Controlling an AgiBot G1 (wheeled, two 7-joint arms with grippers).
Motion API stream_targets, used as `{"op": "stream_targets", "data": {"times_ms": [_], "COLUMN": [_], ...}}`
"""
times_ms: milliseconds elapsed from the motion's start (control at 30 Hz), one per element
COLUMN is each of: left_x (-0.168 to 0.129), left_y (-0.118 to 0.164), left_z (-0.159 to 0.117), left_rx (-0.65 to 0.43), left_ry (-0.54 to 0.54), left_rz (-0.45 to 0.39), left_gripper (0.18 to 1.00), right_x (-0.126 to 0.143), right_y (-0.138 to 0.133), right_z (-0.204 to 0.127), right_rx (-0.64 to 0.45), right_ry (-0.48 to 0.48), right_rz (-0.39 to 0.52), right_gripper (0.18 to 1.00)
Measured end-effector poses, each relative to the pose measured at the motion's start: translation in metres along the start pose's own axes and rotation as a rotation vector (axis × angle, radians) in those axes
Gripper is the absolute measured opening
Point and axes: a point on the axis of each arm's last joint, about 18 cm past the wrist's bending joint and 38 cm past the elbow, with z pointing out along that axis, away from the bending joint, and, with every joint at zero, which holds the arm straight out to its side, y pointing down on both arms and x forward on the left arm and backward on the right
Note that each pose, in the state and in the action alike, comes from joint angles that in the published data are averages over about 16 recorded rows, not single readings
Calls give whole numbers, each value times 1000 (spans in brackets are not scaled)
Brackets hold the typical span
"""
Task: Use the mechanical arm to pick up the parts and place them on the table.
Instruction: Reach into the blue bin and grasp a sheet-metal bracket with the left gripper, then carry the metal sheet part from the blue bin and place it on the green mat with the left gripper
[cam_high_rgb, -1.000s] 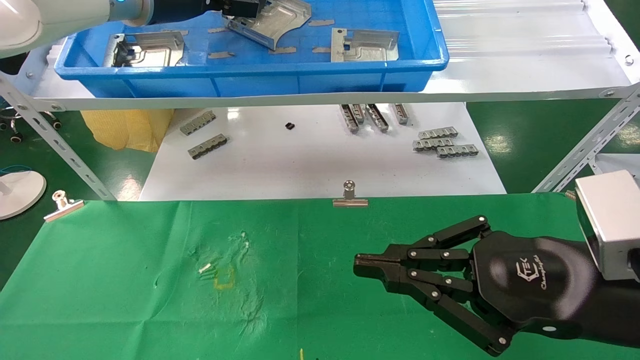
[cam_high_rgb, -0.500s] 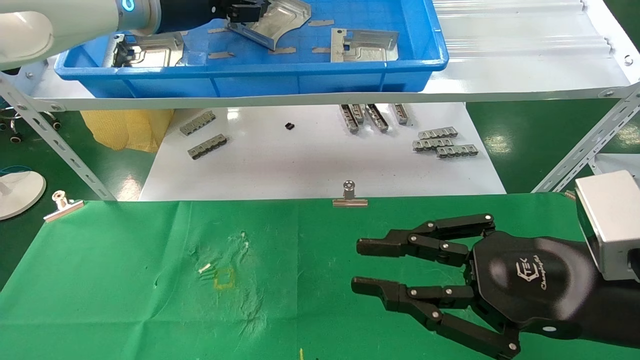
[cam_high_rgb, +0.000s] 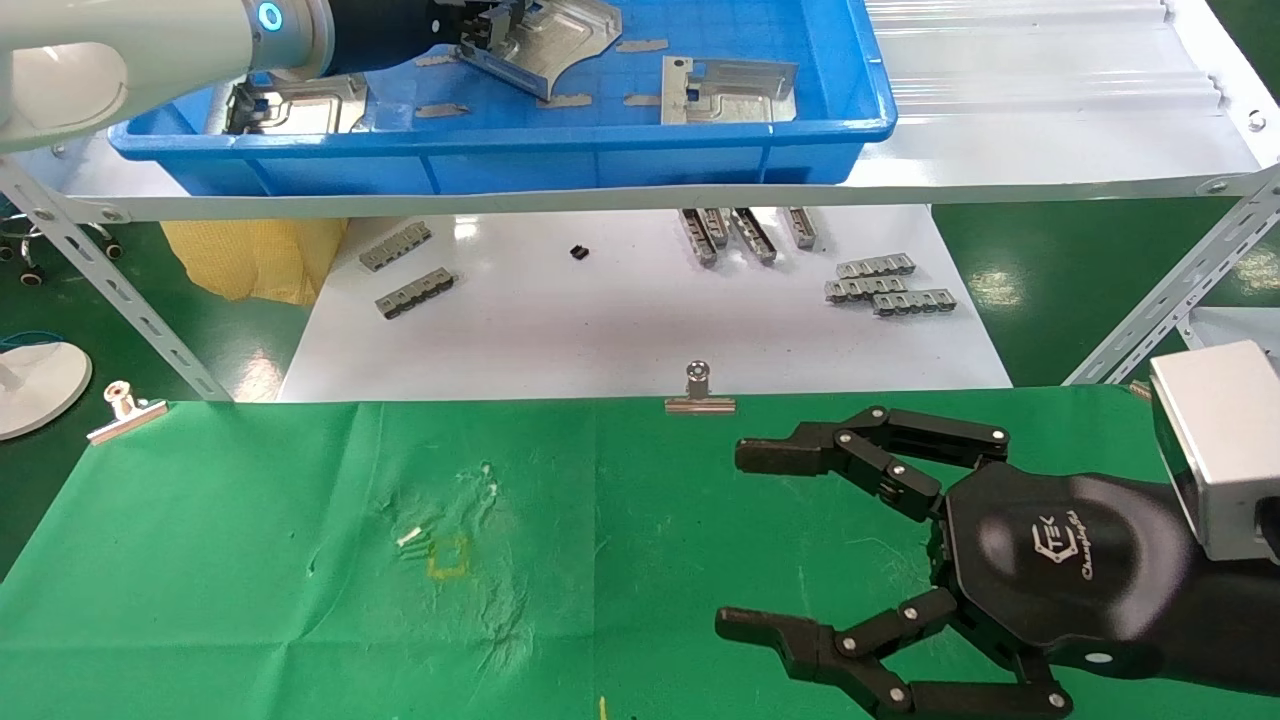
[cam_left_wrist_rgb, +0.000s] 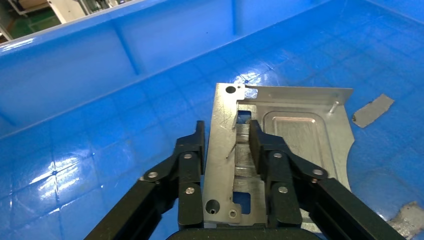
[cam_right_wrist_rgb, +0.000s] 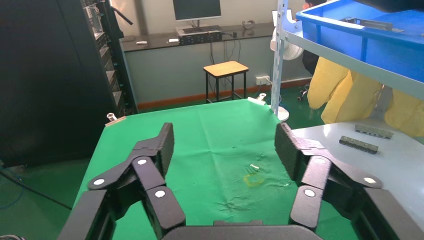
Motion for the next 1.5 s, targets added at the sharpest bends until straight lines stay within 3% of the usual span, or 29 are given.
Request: {"op": "stream_targets", "data": {"times_ms": [267, 533, 800, 1233, 1500], "left_x": [-5, -17, -32, -27, -11], "left_y": [-9, -25, -20, 20, 81], "left_z": [-2, -18, -55, -148, -191], "left_rx": [25, 71, 112, 273, 273], "left_ry": [-20, 11, 150, 513, 684], "left_rz": [-4, 12, 92, 280, 499], "left_gripper": [346, 283, 274, 273, 273], "right_x": [0, 0, 0, 0, 0], "right_y": [0, 0, 0, 0, 0], "right_z": [0, 0, 0, 0, 0], "right_rx": [0, 0, 0, 0, 0], "right_ry": [0, 0, 0, 0, 0], "right_rz": [0, 0, 0, 0, 0], "right_gripper": [826, 939, 992, 1000, 1000]}}
